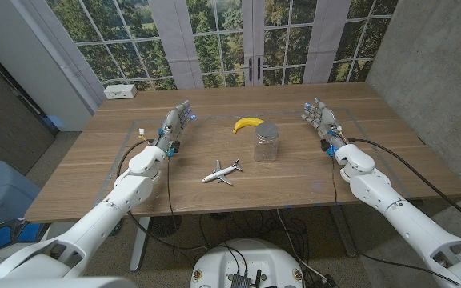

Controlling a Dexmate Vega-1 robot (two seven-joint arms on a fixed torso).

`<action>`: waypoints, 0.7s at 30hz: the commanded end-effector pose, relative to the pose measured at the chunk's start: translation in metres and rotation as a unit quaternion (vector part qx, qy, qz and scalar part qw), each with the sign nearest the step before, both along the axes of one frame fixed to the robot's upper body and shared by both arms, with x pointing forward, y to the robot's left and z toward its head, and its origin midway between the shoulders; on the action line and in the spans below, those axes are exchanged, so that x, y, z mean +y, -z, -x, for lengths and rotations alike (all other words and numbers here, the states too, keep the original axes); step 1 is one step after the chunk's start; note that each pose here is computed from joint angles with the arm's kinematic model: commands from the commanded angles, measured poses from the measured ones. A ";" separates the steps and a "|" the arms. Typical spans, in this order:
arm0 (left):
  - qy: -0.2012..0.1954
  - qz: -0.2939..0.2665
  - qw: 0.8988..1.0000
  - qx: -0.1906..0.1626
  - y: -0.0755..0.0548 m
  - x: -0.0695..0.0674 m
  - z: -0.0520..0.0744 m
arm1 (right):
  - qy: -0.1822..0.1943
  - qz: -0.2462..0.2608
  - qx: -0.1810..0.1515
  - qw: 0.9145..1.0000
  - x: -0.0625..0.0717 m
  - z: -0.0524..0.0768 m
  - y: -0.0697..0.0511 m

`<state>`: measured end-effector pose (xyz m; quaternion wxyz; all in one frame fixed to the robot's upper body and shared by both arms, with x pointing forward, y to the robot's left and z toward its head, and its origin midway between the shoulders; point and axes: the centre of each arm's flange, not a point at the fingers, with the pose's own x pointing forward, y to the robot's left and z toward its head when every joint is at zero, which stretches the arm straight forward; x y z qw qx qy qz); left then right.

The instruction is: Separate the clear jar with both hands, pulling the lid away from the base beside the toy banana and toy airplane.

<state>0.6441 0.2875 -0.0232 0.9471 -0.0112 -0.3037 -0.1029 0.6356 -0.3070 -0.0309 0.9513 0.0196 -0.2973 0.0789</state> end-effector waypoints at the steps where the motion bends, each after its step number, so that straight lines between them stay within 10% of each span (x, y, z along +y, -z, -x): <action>1: -0.001 -0.019 1.000 -0.022 -0.008 -0.010 0.015 | -0.010 -0.020 -0.022 1.000 -0.002 0.024 0.003; 21: -0.038 -0.067 0.994 -0.077 -0.024 -0.014 0.035 | 0.007 -0.026 -0.016 1.000 0.006 0.018 0.010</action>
